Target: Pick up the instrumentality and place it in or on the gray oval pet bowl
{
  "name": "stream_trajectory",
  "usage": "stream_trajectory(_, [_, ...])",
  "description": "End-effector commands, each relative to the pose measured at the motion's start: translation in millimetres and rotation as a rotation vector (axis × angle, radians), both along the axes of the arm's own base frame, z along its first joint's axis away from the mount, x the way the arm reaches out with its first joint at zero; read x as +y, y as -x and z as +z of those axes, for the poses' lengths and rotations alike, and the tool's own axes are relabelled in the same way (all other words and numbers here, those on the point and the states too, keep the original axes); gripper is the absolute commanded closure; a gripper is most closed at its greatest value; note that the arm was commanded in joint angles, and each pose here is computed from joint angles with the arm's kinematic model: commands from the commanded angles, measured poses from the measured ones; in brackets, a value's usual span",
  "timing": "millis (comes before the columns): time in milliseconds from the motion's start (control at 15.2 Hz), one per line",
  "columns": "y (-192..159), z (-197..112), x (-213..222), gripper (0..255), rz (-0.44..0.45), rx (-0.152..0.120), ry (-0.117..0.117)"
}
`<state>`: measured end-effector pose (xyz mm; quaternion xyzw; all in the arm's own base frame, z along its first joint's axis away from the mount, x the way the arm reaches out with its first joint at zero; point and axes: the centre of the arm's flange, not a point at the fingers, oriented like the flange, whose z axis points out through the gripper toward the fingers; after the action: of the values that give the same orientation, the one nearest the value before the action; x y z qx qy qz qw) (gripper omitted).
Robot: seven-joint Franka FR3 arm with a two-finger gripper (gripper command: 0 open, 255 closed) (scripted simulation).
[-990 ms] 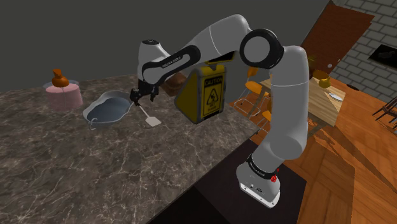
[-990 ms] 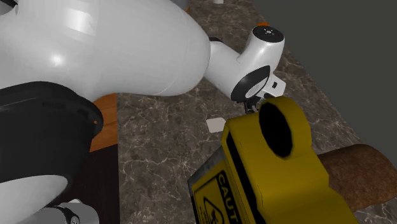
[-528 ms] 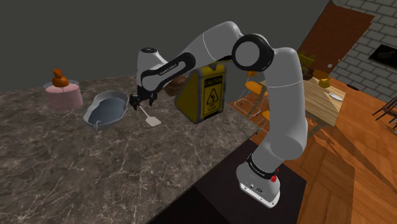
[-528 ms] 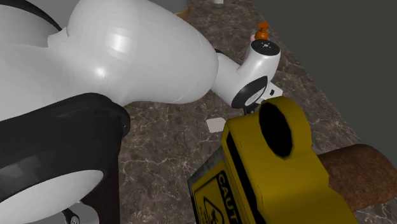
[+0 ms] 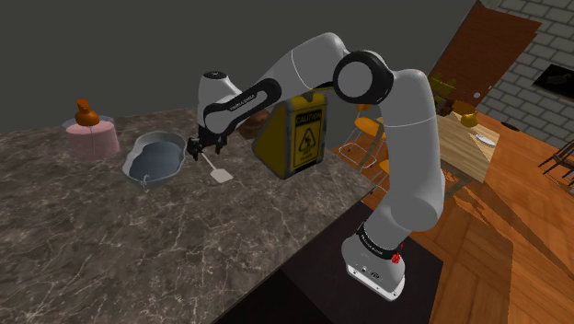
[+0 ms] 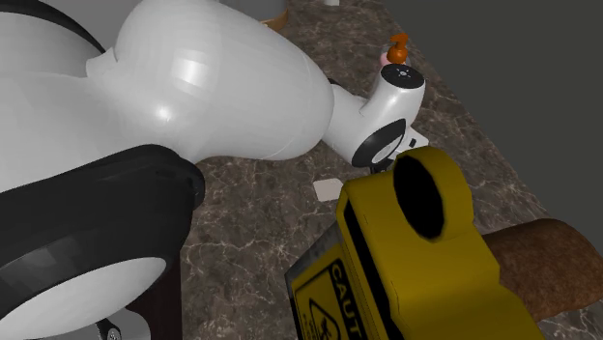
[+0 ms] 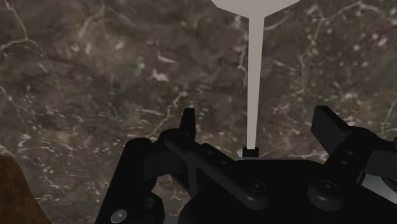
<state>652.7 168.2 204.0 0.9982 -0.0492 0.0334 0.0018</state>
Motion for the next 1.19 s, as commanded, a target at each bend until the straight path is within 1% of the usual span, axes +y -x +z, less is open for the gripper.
stream_trajectory(0, [0,0,1,255,0.002,0.0,-0.001])
stream_trajectory(594, [0,0,1,255,0.002,0.0,-0.001])
stream_trajectory(1122, [0,42,1,255,0.002,0.0,-0.001])
